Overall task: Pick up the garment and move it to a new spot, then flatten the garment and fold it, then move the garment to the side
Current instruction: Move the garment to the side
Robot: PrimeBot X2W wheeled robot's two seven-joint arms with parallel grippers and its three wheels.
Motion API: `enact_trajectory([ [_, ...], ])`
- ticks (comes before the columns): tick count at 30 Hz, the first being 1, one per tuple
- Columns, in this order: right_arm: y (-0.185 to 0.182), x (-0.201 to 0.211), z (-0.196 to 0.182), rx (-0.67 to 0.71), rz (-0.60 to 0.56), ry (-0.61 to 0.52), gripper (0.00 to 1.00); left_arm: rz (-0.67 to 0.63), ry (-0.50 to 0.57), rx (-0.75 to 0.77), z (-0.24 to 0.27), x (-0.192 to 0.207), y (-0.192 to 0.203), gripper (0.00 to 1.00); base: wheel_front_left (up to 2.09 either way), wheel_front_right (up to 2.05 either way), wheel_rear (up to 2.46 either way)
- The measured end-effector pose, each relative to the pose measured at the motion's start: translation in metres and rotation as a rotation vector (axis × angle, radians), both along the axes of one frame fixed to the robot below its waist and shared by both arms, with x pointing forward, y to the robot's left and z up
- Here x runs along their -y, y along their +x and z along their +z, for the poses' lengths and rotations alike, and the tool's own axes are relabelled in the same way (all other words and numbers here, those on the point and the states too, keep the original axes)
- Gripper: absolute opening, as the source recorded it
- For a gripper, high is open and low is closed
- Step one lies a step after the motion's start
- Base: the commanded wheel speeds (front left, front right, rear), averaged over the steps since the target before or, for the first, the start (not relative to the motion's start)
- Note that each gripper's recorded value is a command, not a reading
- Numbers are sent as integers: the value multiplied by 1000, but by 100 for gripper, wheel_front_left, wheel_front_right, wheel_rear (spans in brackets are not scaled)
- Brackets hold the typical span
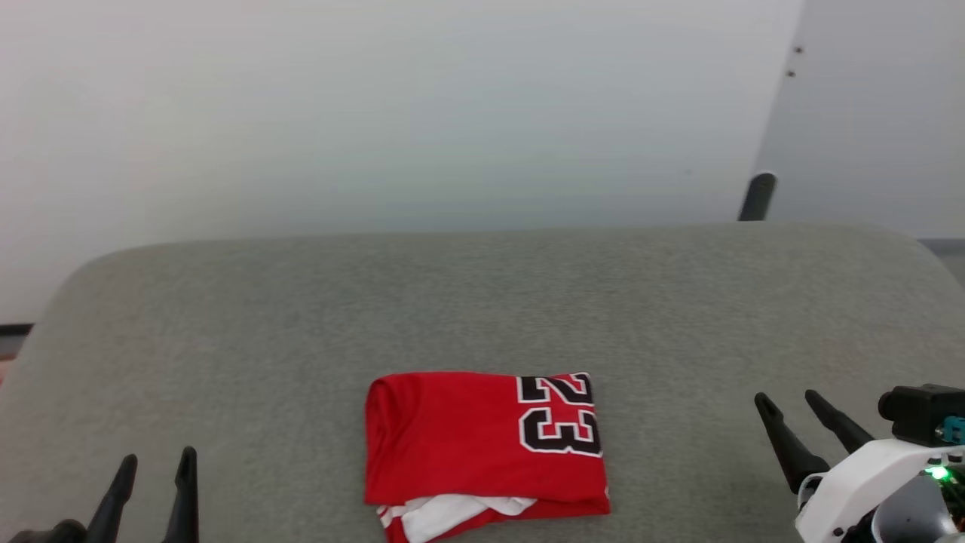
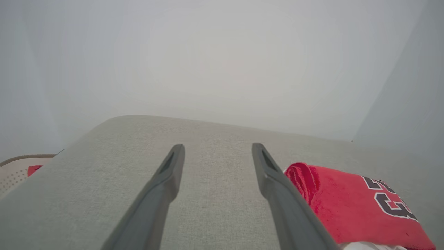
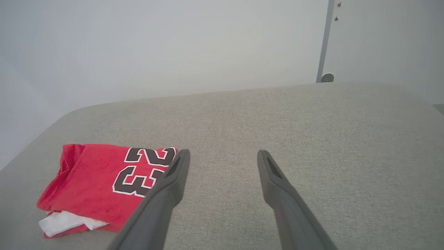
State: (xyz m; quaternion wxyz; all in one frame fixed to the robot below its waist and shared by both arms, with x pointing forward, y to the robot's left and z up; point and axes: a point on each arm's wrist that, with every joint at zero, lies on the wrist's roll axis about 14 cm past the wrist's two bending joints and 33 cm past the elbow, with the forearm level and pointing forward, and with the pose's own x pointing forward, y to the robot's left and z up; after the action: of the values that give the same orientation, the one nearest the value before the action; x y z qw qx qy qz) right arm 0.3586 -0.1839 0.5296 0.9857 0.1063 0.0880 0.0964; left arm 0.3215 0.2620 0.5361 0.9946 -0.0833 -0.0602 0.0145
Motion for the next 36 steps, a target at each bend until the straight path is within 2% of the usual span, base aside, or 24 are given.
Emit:
enact_trajectory([
  [9, 18, -63, -17, -80, 173, -2, 100, 121, 1, -11, 0, -36, -30, 100, 0, 0, 0],
  [18, 31, -111, -52, -251, 319, -57, 100, 194, -22, -35, -7, -52, -56, 100, 0, 0, 0],
  [26, 47, -119, -91, -443, 352, -171, 100, 244, -58, -79, -23, -54, -59, 100, 0, 0, 0],
  [30, 44, -130, -114, -562, 380, -169, 100, 259, -68, -102, -31, -55, -58, 100, 0, 0, 0],
  [36, 45, -140, -133, -663, 402, -169, 100, 289, -74, -133, -40, -59, -59, 100, 0, 0, 0],
])
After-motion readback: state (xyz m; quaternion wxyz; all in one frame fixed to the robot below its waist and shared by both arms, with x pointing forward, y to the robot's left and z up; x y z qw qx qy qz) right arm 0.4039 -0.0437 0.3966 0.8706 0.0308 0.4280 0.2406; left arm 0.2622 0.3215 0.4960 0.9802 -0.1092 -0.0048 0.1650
